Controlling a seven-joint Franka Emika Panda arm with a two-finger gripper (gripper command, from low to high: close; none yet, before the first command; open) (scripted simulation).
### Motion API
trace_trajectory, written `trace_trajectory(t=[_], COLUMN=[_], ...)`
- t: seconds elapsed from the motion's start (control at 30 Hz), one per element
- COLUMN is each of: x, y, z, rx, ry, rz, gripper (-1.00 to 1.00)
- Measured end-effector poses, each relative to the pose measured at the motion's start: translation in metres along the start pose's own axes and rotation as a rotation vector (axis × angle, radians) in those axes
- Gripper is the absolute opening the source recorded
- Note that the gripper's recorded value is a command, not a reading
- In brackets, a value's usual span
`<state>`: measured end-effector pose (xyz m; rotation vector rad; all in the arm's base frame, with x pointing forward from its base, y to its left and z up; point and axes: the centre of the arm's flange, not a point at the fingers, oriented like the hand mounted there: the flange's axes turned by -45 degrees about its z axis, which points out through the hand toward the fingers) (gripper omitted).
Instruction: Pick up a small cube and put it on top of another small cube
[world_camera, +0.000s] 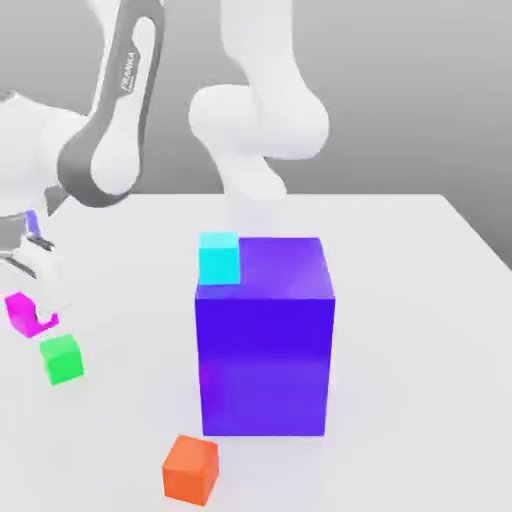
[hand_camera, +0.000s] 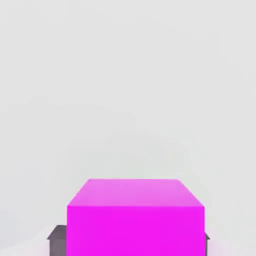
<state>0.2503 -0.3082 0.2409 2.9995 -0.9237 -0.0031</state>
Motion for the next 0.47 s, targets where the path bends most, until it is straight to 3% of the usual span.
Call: trace_trajectory(t=[0.2, 0.23, 0.47], x=[-0.005, -0.006, -0.006], y=[-0.001, -0.001, -0.001], z=[0.053, 0.06, 0.06], rx=[0.005, 0.004, 0.004], ry=[0.001, 0.001, 0.001], rz=[-0.032, -0.031, -0.031], gripper=[-1.0, 1.0, 1.0])
